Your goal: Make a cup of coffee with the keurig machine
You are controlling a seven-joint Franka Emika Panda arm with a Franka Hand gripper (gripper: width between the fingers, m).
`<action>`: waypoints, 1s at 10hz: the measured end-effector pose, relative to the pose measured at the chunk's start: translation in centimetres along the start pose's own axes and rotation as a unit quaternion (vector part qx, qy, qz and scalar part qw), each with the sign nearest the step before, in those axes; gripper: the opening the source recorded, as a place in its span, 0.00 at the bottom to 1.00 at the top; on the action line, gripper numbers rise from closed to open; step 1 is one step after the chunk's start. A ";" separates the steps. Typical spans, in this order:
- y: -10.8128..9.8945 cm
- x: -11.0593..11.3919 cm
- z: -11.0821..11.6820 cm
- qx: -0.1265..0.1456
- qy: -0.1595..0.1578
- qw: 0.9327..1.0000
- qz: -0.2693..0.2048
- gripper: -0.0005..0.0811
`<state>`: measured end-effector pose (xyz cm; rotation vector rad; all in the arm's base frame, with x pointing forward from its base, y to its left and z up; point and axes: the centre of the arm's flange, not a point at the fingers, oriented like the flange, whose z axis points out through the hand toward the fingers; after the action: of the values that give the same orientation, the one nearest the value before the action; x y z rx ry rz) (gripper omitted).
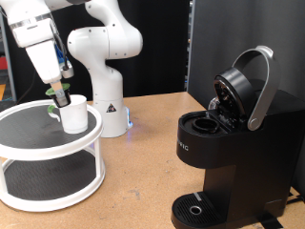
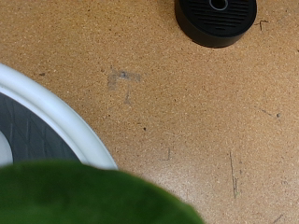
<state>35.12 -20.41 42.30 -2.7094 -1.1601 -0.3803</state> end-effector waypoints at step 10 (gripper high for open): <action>-2.1 10.6 1.4 -0.026 0.142 0.978 0.149 0.59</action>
<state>40.85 -11.34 44.20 -2.6984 -0.6669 -0.7273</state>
